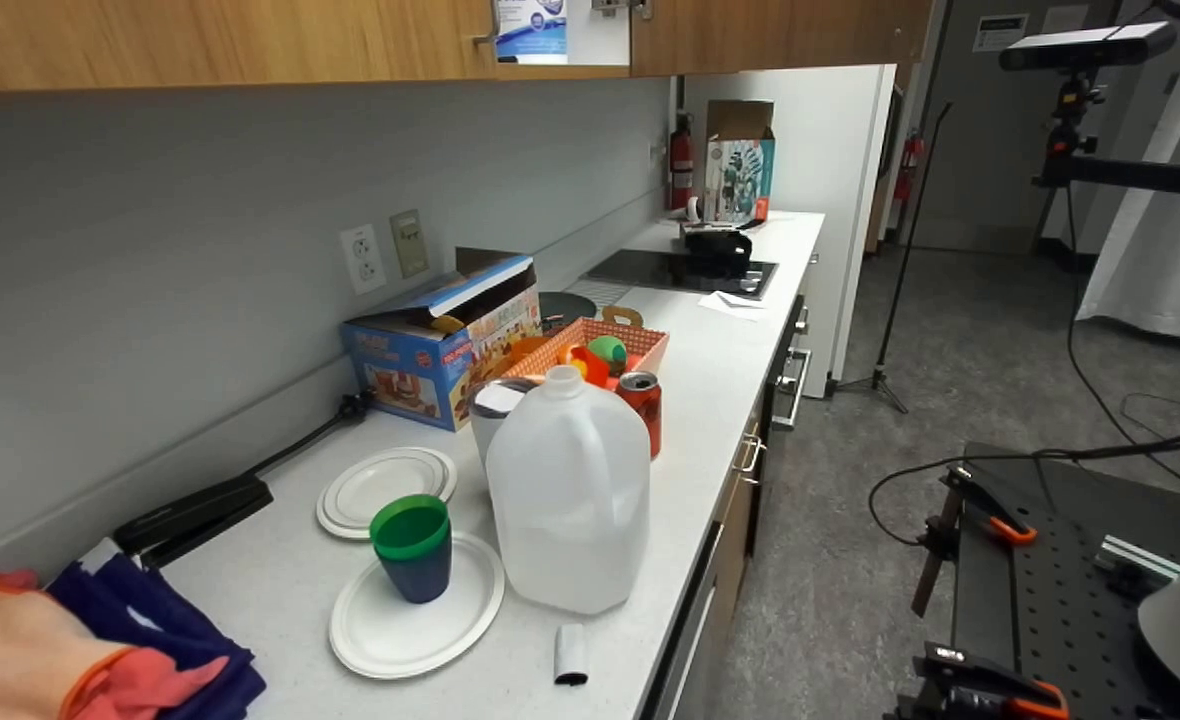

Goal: Open the top right cabinet door

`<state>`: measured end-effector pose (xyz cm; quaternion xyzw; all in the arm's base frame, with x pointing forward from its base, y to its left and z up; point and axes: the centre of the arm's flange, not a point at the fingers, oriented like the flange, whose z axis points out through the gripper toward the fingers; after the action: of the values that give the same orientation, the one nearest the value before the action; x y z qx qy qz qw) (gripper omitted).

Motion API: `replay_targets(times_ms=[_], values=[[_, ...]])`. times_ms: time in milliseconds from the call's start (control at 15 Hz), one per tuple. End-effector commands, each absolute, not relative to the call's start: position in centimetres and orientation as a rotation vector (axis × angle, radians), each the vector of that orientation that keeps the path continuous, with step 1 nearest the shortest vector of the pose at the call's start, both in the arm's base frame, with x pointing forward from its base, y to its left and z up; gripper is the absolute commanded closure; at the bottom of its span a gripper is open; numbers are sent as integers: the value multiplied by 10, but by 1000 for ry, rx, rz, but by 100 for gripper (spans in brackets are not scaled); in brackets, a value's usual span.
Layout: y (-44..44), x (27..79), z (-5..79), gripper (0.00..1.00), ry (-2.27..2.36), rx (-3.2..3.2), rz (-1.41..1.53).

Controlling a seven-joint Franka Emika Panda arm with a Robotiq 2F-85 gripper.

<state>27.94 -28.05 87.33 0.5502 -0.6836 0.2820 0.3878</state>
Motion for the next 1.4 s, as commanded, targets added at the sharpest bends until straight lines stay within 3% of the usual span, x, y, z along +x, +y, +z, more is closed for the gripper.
replay_targets(times_ms=[0, 867, 1267, 1333], values=[[-251, 244, 926, 0, -1742, 1520, 693], [-275, 202, 937, 0, -2012, 2160, 940], [-304, 134, 959, 0, -2062, 2323, 1040], [-289, 158, 942, 0, -2053, 2269, 1029]])
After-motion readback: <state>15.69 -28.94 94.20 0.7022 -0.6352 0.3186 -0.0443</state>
